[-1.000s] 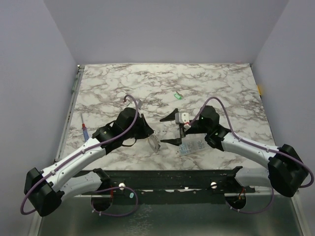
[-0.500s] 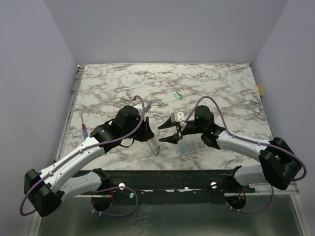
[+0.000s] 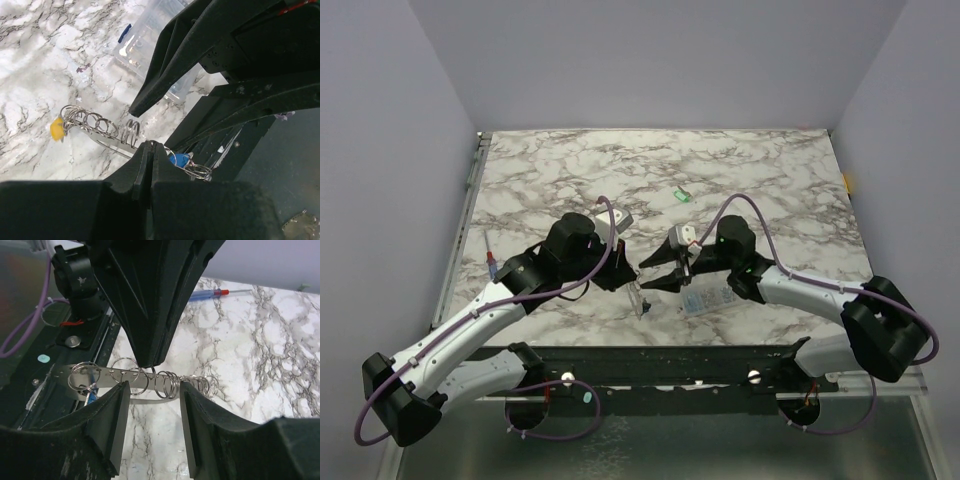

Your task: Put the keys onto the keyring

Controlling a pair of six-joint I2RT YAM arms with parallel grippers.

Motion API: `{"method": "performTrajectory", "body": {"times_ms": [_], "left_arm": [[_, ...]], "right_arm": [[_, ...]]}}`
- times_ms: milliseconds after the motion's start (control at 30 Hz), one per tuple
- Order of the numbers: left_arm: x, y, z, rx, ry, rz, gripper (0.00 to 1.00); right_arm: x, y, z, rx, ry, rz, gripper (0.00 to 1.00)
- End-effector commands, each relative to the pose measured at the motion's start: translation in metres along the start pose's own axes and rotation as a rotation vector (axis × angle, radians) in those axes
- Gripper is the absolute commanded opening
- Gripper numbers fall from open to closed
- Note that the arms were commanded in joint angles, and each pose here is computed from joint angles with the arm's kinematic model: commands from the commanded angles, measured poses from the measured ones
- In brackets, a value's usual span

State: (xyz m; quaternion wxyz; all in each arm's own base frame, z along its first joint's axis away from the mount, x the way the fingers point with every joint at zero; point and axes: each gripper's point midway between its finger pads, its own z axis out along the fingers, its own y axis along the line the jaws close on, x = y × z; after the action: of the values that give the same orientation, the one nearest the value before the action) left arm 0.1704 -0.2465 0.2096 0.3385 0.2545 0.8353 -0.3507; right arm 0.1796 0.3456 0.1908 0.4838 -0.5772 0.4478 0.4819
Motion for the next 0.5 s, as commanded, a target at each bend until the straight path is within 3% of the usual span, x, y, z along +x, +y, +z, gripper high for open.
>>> {"method": "performTrajectory", "body": {"times_ms": [0,133,267,467], "left_arm": [[-0.013,-0.012,-0.006,0.066,-0.046,0.07,0.0],[-0.014,-0.008,-0.005,0.043,-0.051,0.076,0.0],[-0.016,0.001,-0.004,-0.007,-0.064,0.063,0.0],[-0.026,0.02,-0.002,-0.126,-0.112,0.014,0.0]], "right_arm": [[-0.019,0.015,0.0,-0.066,-0.073,-0.009,0.52],[-0.022,0.008,-0.001,-0.014,-0.072,0.009,0.57],[-0.027,-0.027,-0.011,0.233,-0.029,0.115,0.67],[-0.031,-0.054,-0.042,0.568,-0.012,0.433,0.76]]}}
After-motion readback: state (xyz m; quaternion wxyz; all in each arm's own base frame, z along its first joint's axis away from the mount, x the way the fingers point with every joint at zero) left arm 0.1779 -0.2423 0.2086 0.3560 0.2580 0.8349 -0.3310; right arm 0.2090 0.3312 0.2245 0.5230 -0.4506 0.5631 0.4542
